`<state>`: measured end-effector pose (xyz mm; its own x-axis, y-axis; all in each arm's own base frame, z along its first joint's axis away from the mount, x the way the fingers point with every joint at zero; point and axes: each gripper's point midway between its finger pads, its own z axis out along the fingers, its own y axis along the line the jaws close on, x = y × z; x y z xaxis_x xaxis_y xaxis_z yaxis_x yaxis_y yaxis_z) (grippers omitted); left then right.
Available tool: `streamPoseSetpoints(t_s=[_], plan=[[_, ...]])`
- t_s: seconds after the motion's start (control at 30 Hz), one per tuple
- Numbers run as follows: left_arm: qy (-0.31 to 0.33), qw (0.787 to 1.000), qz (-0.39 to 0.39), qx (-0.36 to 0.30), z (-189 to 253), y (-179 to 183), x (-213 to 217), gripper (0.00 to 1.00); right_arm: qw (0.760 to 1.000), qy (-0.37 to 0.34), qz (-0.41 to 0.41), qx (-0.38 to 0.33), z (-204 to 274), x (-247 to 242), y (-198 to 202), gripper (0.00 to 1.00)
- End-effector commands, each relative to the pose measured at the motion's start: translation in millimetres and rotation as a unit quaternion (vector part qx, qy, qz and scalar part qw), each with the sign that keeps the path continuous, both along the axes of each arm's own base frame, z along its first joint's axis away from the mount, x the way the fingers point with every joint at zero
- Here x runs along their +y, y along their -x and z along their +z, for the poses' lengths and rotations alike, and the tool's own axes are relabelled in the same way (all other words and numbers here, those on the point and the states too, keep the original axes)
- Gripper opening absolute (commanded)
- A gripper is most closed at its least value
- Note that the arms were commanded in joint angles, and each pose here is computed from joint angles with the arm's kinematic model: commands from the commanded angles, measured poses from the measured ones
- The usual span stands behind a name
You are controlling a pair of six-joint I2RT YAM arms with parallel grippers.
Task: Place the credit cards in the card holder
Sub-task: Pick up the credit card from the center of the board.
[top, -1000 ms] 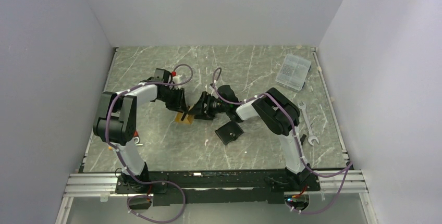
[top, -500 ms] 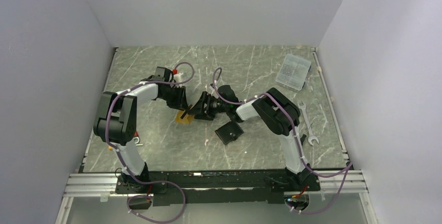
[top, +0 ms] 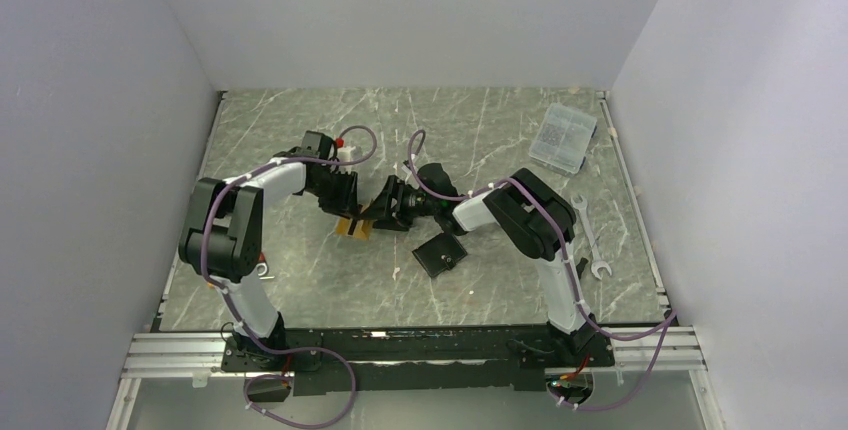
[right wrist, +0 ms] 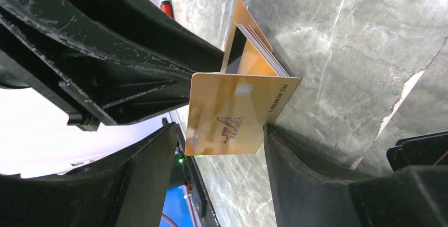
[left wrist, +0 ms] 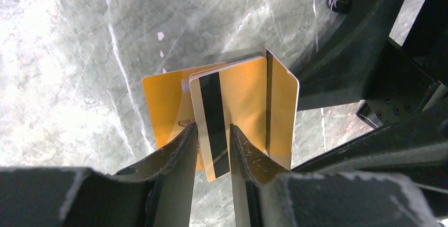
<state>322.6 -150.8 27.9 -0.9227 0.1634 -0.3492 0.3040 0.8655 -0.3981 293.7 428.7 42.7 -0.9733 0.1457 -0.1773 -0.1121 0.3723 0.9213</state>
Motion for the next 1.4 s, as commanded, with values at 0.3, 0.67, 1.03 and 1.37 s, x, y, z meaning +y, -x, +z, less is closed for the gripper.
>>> streamPoseSetpoints(t_s=[0.3,0.67,1.03,1.37], plan=[[0.023,0.998,-0.028,-0.054,39,0,-14,0.66,1.000,0.021,-0.019,0.005,-18,-4,-1,0.65],[0.067,0.996,-0.054,-0.014,40,20,-37,0.66,1.000,-0.007,-0.028,0.004,-9,-12,-2,0.65],[0.079,0.995,-0.057,0.005,36,26,-42,0.65,0.999,-0.020,-0.039,0.003,-2,-17,-6,0.66],[0.086,0.994,-0.062,0.003,39,26,-45,0.65,0.998,-0.019,-0.053,-0.010,7,-29,-7,0.65]])
